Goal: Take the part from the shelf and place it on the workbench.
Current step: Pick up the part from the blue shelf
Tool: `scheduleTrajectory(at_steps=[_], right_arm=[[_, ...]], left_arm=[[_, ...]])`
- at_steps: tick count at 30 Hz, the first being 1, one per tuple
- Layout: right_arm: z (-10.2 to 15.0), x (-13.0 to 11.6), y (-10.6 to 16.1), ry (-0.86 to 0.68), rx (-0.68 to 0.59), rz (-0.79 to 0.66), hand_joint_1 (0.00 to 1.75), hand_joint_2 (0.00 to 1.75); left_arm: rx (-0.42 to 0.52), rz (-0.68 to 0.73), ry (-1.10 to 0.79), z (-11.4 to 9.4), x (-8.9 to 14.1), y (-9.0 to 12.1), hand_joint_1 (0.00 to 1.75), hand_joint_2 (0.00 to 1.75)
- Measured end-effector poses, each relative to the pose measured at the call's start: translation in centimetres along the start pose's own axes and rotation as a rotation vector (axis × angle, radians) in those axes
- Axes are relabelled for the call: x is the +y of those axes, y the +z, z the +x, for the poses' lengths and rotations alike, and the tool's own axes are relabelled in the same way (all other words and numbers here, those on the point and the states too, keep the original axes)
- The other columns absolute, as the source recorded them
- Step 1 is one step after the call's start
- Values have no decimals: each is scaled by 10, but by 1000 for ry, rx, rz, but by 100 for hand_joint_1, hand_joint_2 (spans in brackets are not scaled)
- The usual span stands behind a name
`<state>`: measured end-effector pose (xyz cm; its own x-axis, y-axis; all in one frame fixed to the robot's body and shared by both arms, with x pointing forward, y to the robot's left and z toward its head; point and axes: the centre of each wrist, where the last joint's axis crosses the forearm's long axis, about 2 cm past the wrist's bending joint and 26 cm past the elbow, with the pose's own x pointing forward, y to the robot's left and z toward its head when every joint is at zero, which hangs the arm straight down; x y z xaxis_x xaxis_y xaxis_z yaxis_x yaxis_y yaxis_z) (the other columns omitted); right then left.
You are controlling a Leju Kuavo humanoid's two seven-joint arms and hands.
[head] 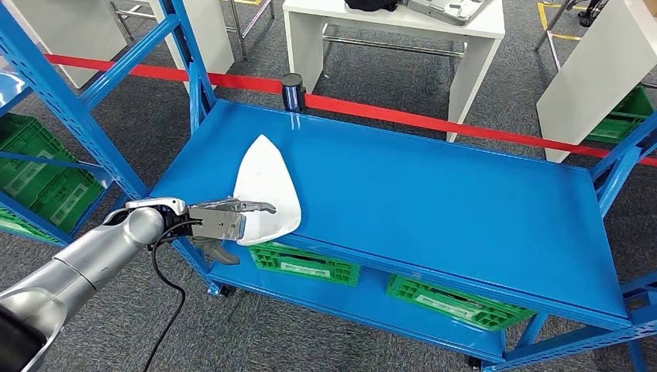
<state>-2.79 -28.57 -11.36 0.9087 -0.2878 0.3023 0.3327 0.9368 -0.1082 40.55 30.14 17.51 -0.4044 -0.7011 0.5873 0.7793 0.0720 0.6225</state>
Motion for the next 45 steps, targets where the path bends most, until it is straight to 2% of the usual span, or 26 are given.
scheduleTrajectory(at_steps=[14, 27, 37, 45], right_arm=[[0, -4, -1, 16, 4, 13, 0, 0], [1, -4, -1, 34, -12, 21, 0, 0], [1, -4, -1, 43, -9, 37, 0, 0], [1, -5, -1, 45, -3, 37, 0, 0]], left_arm=[[45, 6, 17, -11, -3, 5, 0, 175], [172, 66, -75, -36, 0, 28, 0, 175], [235, 146, -161, -42, 5, 36, 0, 175], [252, 166, -167, -44, 6, 38, 0, 175]])
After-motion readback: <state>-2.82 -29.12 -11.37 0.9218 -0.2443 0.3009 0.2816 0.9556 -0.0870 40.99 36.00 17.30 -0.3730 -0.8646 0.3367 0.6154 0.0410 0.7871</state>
